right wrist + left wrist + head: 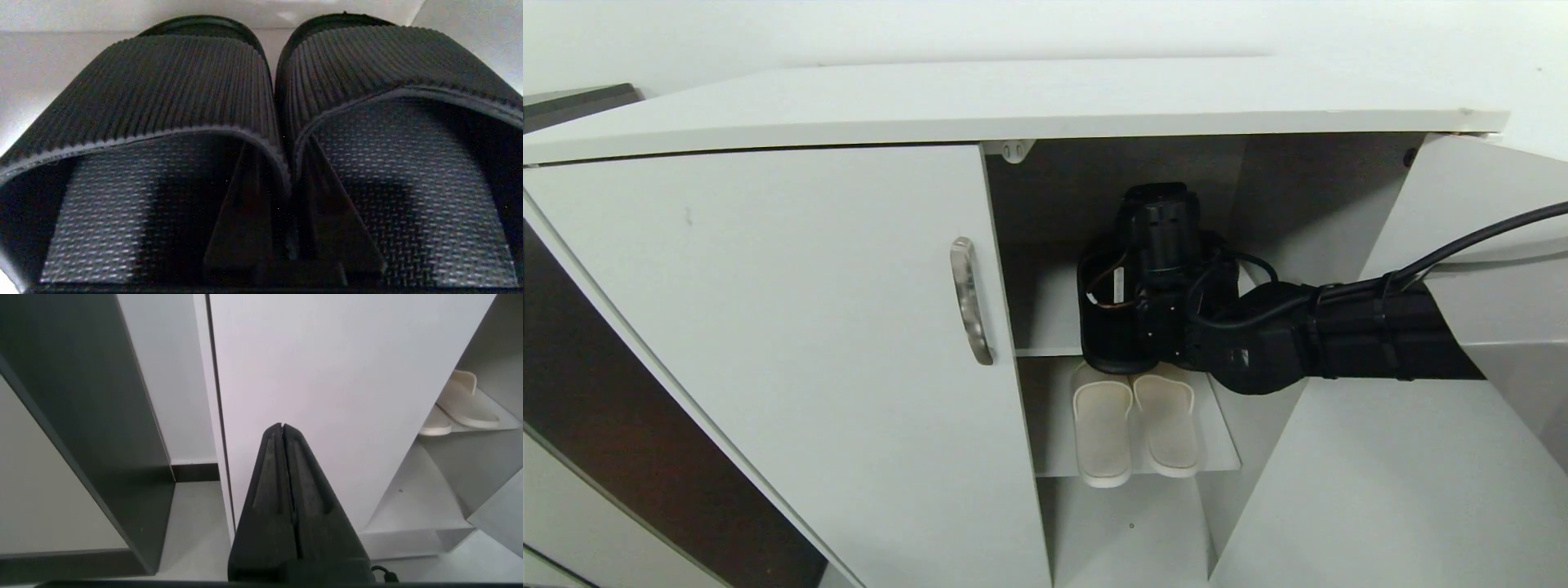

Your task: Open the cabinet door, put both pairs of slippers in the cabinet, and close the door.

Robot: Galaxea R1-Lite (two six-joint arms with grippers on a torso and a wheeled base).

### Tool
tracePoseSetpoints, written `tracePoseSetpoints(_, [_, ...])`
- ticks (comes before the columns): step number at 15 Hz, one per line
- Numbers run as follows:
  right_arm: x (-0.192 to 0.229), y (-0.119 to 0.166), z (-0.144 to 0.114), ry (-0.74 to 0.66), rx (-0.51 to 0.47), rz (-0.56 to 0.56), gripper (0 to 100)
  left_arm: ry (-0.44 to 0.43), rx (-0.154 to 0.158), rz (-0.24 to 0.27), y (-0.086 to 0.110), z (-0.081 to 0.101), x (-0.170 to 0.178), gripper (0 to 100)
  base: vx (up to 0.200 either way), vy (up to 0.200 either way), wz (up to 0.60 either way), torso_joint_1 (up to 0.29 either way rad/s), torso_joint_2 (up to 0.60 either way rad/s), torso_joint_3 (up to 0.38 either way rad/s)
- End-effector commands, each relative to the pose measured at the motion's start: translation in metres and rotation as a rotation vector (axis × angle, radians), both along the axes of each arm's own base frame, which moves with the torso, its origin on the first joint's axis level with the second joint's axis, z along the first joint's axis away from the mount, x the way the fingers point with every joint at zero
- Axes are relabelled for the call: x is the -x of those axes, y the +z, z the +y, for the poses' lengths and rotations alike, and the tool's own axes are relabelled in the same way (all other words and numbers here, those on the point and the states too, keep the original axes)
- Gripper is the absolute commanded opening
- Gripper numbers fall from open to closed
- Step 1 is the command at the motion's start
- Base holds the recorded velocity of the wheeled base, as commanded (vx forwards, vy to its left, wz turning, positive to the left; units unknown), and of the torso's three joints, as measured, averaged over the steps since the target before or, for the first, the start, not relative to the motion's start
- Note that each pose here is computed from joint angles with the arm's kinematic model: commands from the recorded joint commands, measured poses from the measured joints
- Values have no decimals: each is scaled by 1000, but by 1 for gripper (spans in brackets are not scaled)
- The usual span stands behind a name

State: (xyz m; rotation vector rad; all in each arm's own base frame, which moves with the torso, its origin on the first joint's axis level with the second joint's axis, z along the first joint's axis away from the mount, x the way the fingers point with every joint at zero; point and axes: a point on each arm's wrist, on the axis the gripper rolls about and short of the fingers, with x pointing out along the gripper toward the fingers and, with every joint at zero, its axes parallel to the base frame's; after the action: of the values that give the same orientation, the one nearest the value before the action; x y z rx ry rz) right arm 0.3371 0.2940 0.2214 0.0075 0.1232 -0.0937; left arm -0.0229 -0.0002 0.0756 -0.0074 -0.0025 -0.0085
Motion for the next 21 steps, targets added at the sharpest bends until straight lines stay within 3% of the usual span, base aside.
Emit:
tracePoseSetpoints(1, [-3,-3,0,-6,2,4,0,-1,-1,1,0,0,0,0,0,0,0,0,0,0])
tracePoseSetpoints(2, [-3,-4,0,-6,3,6,0,-1,-1,1,0,0,0,0,0,0,0,0,0,0])
tracePoseSetpoints(3, [-3,-6,0,-6,3,9,100,-1,-1,1,0,0,0,0,0,0,0,0,0,0])
tracePoseSetpoints(7, [12,2,-1,15,6,11,100,-1,-1,1,0,0,0,0,0,0,0,0,0,0])
tracePoseSetpoints(14, [85,31,-14,122,-13,1,100,-1,-1,1,0,0,0,0,0,0,0,0,0,0])
tracePoseSetpoints(21, [148,18,-29,231,-39,59,100,-1,-1,1,0,0,0,0,0,0,0,0,0,0])
